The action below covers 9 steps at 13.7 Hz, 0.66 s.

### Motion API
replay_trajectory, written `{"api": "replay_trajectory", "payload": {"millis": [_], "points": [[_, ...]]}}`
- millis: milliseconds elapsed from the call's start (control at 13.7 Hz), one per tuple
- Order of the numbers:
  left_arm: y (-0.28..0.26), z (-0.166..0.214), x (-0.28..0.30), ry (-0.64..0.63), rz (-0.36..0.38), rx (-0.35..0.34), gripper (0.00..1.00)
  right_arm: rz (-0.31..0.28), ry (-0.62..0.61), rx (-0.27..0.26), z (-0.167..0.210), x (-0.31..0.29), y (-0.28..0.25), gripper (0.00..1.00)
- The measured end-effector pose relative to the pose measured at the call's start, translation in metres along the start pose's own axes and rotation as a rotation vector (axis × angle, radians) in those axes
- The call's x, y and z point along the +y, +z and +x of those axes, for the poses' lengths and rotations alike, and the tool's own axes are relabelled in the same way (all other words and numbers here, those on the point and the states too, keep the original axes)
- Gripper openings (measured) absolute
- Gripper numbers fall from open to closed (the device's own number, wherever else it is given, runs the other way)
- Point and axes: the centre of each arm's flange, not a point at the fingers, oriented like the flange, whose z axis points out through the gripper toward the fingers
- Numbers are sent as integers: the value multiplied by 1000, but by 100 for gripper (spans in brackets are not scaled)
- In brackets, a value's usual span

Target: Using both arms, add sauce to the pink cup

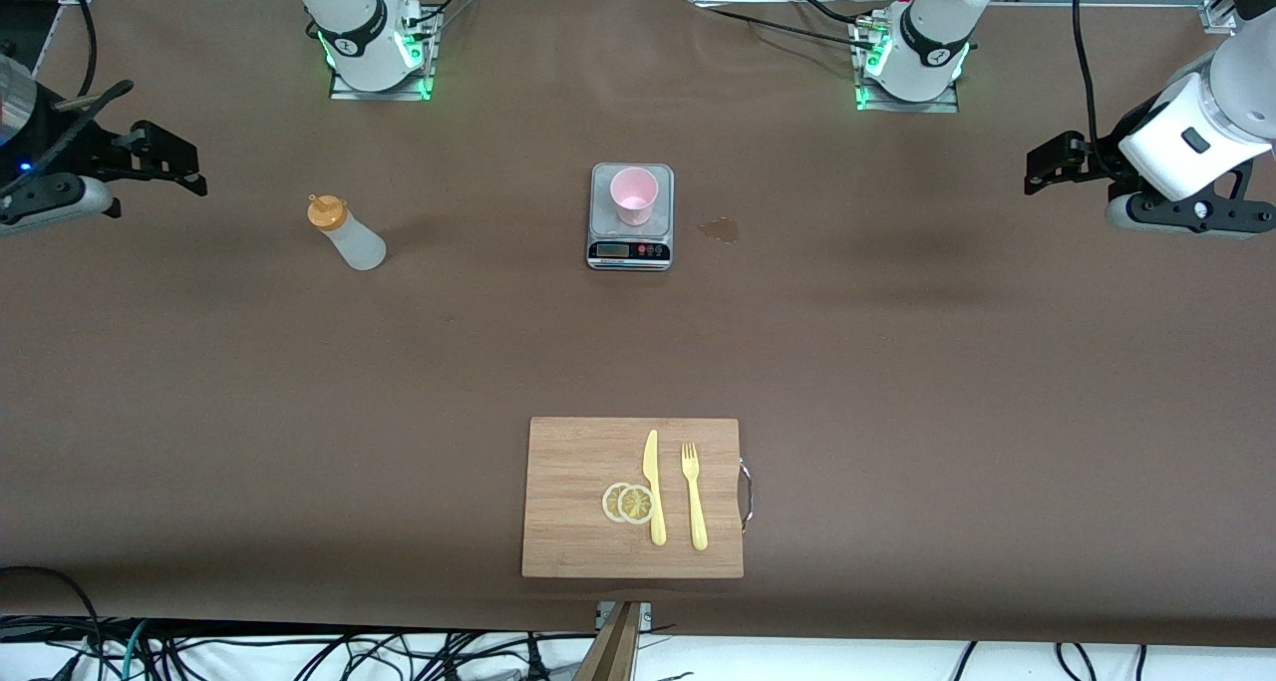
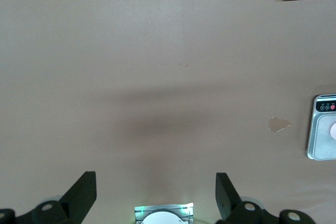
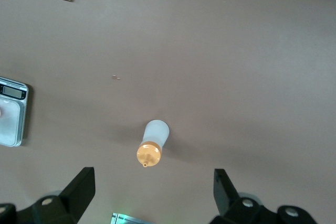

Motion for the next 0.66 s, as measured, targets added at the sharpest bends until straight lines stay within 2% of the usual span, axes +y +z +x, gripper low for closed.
{"api": "replay_trajectory", "payload": {"millis": [657], "points": [[2, 0, -14, -26, -5, -14, 100, -6, 22, 12, -1, 6, -2, 100]]}}
